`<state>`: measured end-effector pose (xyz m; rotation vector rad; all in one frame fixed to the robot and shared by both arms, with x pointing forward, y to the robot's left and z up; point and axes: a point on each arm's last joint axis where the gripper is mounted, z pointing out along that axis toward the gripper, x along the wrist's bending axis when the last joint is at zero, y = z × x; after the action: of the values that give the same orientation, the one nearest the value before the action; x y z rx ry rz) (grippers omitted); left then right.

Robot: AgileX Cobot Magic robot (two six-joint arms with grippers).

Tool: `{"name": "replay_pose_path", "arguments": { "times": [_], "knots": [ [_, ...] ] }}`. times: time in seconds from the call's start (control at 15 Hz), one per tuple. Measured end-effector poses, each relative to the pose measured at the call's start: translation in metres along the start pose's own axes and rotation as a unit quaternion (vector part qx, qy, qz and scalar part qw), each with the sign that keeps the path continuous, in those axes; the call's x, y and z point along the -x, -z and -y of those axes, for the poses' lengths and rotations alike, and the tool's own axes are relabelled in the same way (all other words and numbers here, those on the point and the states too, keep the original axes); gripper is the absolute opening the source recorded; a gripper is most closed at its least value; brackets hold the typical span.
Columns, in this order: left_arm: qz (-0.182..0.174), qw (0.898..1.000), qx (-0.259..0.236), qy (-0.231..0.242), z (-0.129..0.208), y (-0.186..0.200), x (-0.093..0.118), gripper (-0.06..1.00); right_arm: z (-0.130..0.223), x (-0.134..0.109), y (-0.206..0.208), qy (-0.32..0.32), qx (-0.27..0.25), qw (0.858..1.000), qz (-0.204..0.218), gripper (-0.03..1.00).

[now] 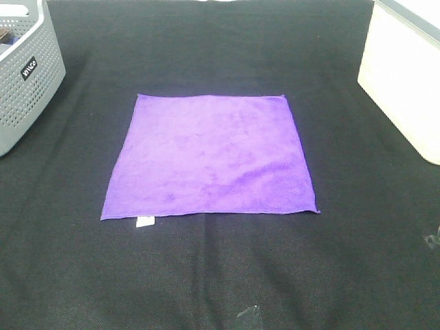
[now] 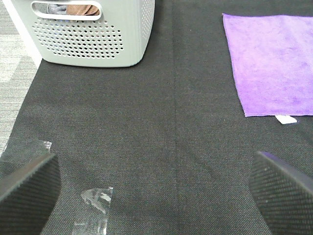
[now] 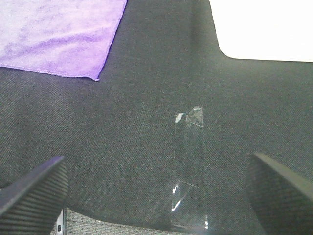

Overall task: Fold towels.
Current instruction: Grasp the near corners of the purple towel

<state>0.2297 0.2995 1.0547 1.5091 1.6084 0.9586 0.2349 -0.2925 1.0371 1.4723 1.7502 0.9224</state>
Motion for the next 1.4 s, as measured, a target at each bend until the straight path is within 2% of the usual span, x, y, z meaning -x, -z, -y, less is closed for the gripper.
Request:
{"name": "replay_pose_path", "arguments": {
  "times": [1.4],
  "knots": [
    [0.000,1.000,0.000,0.000,0.0000,0.0000,0.0000,0.99,0.0000,0.0000,0.0000,0.000,0.000,1.000,0.000,0.94]
  ]
}}
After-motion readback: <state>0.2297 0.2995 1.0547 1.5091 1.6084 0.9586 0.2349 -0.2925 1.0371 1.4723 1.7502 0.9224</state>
